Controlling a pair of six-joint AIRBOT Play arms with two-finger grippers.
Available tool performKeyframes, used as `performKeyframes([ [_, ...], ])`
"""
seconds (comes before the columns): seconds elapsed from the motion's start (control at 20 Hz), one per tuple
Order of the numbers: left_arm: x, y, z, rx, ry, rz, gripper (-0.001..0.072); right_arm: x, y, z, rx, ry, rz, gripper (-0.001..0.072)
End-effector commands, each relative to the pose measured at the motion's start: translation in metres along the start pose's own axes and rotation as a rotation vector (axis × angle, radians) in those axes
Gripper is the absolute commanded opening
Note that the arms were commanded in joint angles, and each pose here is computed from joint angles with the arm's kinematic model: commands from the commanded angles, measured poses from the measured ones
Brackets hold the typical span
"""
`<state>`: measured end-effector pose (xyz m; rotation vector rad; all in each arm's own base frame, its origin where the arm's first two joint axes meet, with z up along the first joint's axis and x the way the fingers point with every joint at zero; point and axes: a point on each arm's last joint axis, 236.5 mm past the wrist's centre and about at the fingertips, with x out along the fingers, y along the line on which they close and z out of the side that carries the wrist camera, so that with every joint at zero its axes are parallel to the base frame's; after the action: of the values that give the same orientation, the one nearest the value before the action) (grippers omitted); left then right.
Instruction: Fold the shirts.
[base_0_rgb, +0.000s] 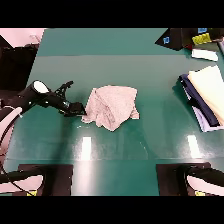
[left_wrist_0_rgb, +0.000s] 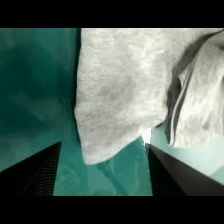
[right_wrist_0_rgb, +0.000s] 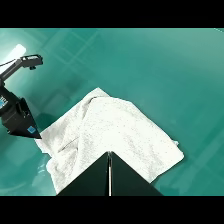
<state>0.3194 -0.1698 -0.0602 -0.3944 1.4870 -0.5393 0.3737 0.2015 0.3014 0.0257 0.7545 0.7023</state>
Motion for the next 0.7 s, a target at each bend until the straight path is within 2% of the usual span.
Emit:
performKeyframes([
  [0.0,0.019,-0.005,-0.003,-0.027,0.007,-0.037,0.0604,0.0,0.001,0.0,0.01,0.002,0.001,0.0015],
  [0.15,0.025,-0.009,-0.004,-0.038,0.014,-0.048,0.0602,0.0,0.002,-0.009,0.02,0.038,0.005,0.0016],
  [0.2,0.023,-0.01,-0.001,-0.036,0.008,-0.051,0.0548,0.0,0.002,-0.013,0.02,0.057,0.007,0.0016],
  [0.25,0.02,-0.013,0.002,-0.027,0.004,-0.054,0.0173,0.001,0.002,-0.019,0.024,0.078,0.012,0.0015],
  [0.3,0.016,-0.017,0.007,-0.011,-0.003,-0.058,0.0024,0.005,0.002,-0.028,0.046,0.11,0.017,0.0015],
  [0.6,-0.047,-0.062,0.048,0.178,-0.088,-0.053,0.002,0.075,-0.002,-0.148,0.259,0.404,0.045,0.0026],
  [0.65,-0.058,-0.07,0.055,0.202,-0.121,-0.054,0.0021,0.095,0.001,-0.171,0.279,0.432,0.049,0.0185],
])
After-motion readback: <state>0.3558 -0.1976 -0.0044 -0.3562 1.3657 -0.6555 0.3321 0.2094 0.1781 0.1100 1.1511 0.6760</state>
